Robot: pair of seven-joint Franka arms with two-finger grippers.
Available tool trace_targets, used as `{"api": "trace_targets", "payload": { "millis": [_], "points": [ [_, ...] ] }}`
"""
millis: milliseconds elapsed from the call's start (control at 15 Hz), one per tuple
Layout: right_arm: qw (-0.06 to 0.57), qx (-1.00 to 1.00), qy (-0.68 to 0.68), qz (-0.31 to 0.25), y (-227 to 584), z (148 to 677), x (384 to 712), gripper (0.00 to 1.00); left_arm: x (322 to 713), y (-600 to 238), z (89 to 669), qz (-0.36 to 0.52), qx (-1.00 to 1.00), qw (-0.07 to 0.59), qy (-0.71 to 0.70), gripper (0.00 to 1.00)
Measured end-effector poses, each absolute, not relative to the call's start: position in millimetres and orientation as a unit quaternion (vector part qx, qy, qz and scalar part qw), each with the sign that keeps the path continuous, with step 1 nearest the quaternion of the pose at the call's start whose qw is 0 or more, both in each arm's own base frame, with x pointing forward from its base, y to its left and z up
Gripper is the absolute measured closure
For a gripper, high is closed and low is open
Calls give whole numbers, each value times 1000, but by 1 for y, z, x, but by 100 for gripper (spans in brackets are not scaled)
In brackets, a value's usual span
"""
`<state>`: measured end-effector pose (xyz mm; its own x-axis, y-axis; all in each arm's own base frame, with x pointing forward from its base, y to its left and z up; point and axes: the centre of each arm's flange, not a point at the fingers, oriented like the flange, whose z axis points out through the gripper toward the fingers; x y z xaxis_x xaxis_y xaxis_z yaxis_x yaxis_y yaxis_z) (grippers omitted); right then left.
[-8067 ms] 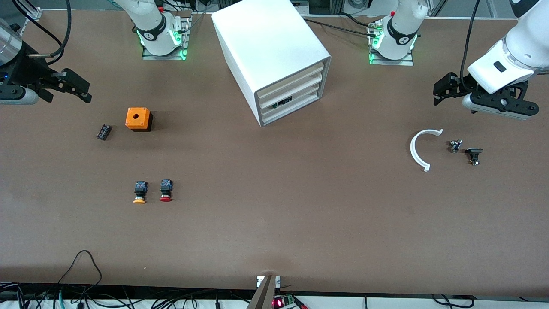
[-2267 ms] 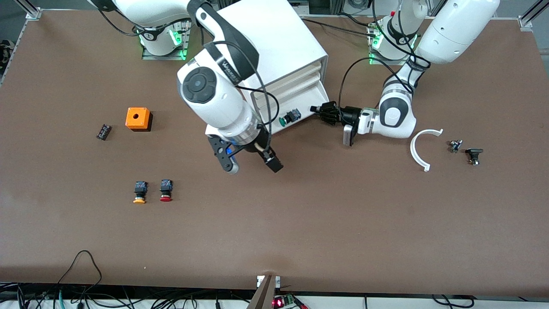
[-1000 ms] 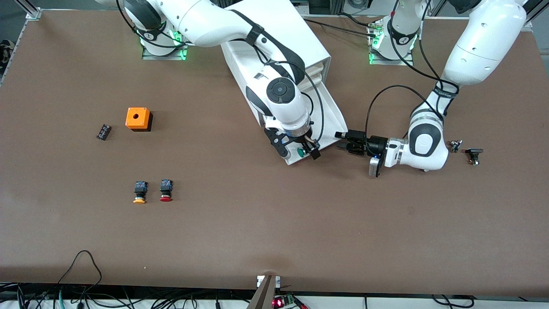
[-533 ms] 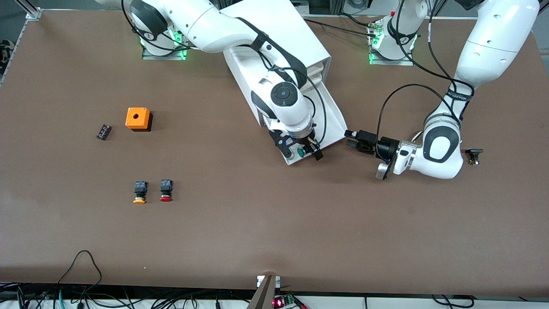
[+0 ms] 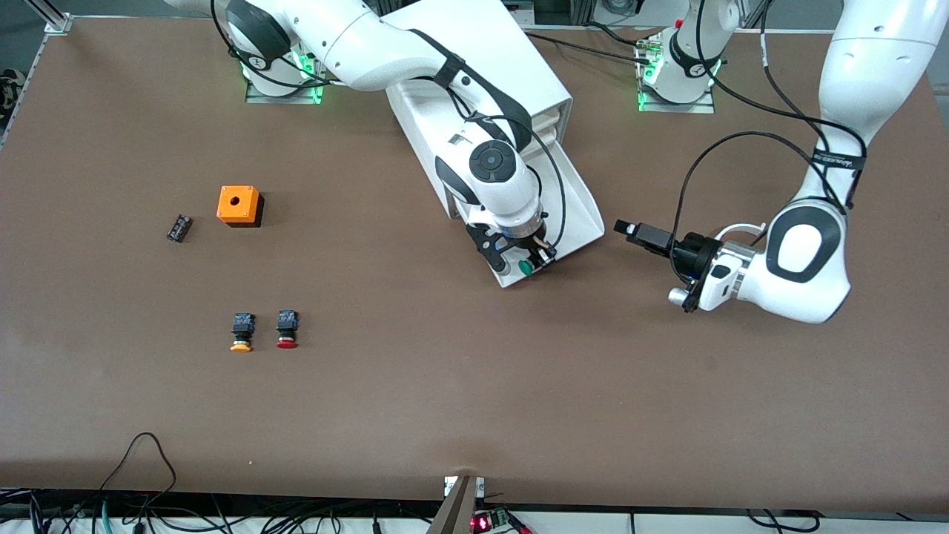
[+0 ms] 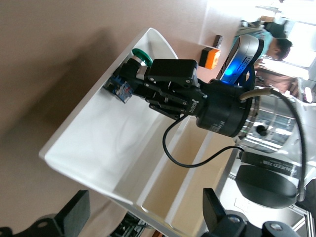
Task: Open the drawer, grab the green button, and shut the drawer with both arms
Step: 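Lift the green button out with the right gripper while the left gripper repositions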
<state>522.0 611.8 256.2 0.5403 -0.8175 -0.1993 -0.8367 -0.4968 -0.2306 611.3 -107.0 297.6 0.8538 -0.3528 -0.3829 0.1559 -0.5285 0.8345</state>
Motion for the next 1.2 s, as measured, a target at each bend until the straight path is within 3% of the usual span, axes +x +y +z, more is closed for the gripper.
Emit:
{"api": "trace_targets", "payload": {
  "millis": [400,667,933,1200],
  "points": [
    [132,-870,474,27,582,315,557,60,626,-115,368,-294,877,380,0,0],
    [130,-904,406,28,526,366,598,60,620,-150,407,-281,933,223,6,0],
    [96,-955,275,52,444,380,640,60,605,-196,426,-238,969,62,-18,0],
    [73,-985,129,86,339,381,681,60,625,-163,447,-194,981,22,-3,0]
  ]
}}
